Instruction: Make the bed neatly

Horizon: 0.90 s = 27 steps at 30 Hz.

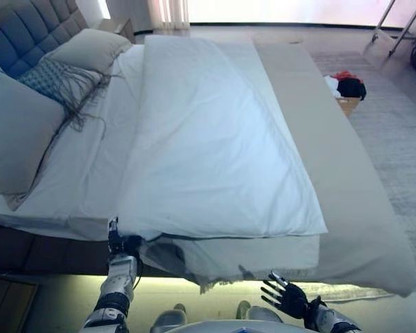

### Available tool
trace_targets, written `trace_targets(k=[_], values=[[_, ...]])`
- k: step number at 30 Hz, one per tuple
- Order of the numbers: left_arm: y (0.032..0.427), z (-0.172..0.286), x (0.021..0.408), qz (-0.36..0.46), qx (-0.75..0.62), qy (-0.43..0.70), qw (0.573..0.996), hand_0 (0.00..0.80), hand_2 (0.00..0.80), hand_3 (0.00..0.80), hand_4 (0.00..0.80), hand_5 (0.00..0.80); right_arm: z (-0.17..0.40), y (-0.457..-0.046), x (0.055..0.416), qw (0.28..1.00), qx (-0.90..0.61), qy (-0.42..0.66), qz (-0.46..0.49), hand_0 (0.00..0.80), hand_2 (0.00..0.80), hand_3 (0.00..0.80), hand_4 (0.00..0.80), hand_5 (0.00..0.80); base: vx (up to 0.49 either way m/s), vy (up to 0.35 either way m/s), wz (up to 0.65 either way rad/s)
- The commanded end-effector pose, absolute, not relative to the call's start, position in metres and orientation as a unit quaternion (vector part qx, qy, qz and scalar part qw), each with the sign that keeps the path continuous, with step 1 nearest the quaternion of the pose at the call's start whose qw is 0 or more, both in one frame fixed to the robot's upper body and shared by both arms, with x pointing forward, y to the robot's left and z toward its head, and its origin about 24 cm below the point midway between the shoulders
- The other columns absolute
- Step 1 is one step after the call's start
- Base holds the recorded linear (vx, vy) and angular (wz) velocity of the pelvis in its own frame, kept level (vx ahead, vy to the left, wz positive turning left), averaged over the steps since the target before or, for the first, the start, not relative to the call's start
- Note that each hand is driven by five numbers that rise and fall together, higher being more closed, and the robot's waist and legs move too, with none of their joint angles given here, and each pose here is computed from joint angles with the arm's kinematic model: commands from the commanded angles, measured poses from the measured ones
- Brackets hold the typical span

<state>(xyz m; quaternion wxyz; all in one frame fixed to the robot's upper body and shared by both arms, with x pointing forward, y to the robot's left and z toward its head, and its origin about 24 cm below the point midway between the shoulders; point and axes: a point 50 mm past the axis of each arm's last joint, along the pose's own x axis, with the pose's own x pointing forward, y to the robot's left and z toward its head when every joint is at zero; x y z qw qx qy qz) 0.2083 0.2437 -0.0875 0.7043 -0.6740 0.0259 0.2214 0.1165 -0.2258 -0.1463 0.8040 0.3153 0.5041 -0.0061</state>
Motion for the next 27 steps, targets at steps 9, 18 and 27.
trace_targets(k=[9, 18, 27], values=[[0.391, -0.034, 0.154, 0.326, -0.55, -0.128, 0.758, 0.8, 0.8, 0.8, 0.8, 0.8, -0.148, -0.236, 0.113, 0.797, 0.326, 0.504, -0.059, 0.0, 0.0, 0.0, 0.0, 0.0, -0.035, 0.044, 0.06], [0.45, -0.012, 0.097, 0.434, -0.51, -0.165, 0.724, 0.8, 0.8, 0.8, 0.8, 0.8, -0.147, -0.242, 0.113, 0.793, 0.329, 0.508, -0.07, 0.0, 0.0, 0.0, 0.0, 0.0, -0.032, 0.019, -0.02], [0.457, 0.009, 0.121, 0.38, -0.505, -0.135, 0.763, 0.8, 0.8, 0.8, 0.8, 0.8, -0.146, -0.241, 0.122, 0.807, 0.315, 0.495, -0.068, 0.0, 0.0, 0.0, 0.0, 0.0, -0.03, -0.001, 0.02]])
